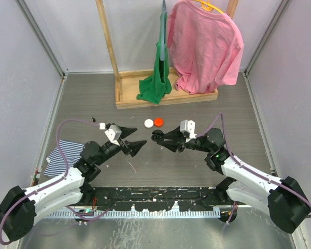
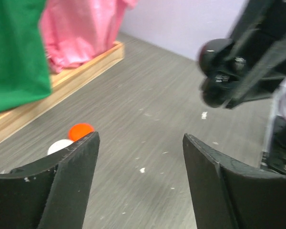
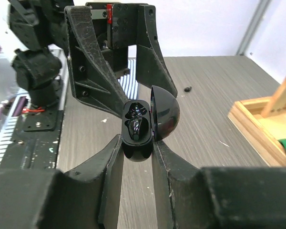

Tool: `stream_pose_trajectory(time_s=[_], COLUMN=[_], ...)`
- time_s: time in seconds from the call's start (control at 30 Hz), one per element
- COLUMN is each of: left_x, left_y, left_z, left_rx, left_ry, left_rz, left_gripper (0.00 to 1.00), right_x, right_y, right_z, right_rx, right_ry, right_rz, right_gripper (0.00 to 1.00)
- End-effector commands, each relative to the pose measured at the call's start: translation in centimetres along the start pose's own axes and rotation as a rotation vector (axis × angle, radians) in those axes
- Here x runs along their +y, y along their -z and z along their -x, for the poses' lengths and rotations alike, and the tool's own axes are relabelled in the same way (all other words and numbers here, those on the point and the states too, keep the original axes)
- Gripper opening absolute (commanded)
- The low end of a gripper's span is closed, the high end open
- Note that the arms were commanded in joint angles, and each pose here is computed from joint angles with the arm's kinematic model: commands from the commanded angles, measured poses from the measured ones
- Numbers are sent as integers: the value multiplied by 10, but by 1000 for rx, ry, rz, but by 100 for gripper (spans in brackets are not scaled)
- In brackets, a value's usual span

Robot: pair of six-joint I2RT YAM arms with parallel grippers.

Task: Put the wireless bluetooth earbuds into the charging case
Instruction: Adjust the charging case.

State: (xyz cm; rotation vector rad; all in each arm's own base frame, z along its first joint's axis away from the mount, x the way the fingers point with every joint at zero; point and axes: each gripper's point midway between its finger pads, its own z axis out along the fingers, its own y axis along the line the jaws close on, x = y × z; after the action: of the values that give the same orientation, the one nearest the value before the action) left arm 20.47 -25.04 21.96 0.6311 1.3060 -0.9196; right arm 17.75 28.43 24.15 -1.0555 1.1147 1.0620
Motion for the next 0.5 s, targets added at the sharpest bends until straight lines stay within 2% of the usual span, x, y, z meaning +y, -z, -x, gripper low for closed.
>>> stream_pose_trajectory(time_s=[0.0, 0.23, 0.47], left_x=[51, 105, 169], left_y=[1, 24, 64], left_z=[5, -11, -21], left_rx=[68, 203, 314], left_ry=[-35, -23, 31], left_rz=[283, 619, 971], left_gripper=[74, 86, 87], right_x=[-24, -38, -47], right_y=[8, 19, 25], right_z=[-2, -12, -18], right_rx=[11, 6, 8], right_ry=[68, 85, 88], right_rz=[-145, -260, -326], right_gripper=[20, 21, 22])
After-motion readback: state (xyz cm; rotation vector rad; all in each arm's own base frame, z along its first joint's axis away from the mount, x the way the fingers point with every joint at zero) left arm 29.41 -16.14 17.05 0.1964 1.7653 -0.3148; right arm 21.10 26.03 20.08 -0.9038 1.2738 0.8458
